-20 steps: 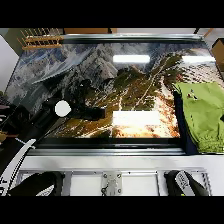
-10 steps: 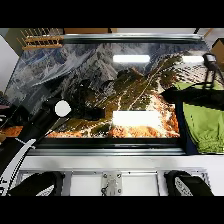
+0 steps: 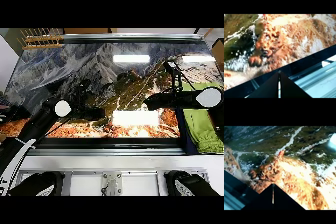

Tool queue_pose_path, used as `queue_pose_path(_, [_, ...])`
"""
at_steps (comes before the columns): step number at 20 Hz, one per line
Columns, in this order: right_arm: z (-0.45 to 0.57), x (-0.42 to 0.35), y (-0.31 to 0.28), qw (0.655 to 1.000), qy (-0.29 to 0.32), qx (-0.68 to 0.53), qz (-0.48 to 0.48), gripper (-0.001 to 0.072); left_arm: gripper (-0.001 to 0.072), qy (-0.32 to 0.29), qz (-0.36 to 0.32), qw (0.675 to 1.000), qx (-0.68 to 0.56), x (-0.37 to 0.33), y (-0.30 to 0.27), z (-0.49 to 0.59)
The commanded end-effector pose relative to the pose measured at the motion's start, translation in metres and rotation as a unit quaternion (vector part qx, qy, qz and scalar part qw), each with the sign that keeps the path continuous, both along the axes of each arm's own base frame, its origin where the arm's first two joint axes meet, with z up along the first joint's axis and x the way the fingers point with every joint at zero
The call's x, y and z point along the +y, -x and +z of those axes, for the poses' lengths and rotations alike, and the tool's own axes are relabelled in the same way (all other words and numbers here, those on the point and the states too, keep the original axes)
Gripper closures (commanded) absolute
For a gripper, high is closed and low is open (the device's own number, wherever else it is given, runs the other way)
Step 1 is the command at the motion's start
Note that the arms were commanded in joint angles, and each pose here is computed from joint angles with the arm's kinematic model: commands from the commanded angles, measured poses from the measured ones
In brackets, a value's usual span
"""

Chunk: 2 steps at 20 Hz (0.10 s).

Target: Fold the clothes and pants, and hang the long-sleeved shirts on hangers.

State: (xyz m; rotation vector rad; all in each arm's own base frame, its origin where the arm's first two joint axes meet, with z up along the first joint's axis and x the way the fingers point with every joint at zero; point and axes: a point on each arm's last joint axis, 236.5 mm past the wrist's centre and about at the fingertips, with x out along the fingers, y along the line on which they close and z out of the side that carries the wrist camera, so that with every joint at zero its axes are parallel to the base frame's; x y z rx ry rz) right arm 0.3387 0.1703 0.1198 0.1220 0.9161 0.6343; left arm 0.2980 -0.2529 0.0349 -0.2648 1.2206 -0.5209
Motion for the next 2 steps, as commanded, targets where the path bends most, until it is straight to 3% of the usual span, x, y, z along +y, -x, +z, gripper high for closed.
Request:
queue_pose_path(1, [-0.0006, 0.0012, 0.0006, 1.0, 0.0, 0.001, 0.002, 0.0681, 0.0702, 0.0, 0.0, 1.0, 0.0, -0.0001, -0.0002, 0.0002])
queue_pose_path(2, [-0.0006, 0.0012, 0.0007, 1.0, 0.0, 0.001, 0.002, 0.0681, 0.0702, 0.0, 0.0, 1.0, 0.0, -0.0001, -0.0002, 0.0002])
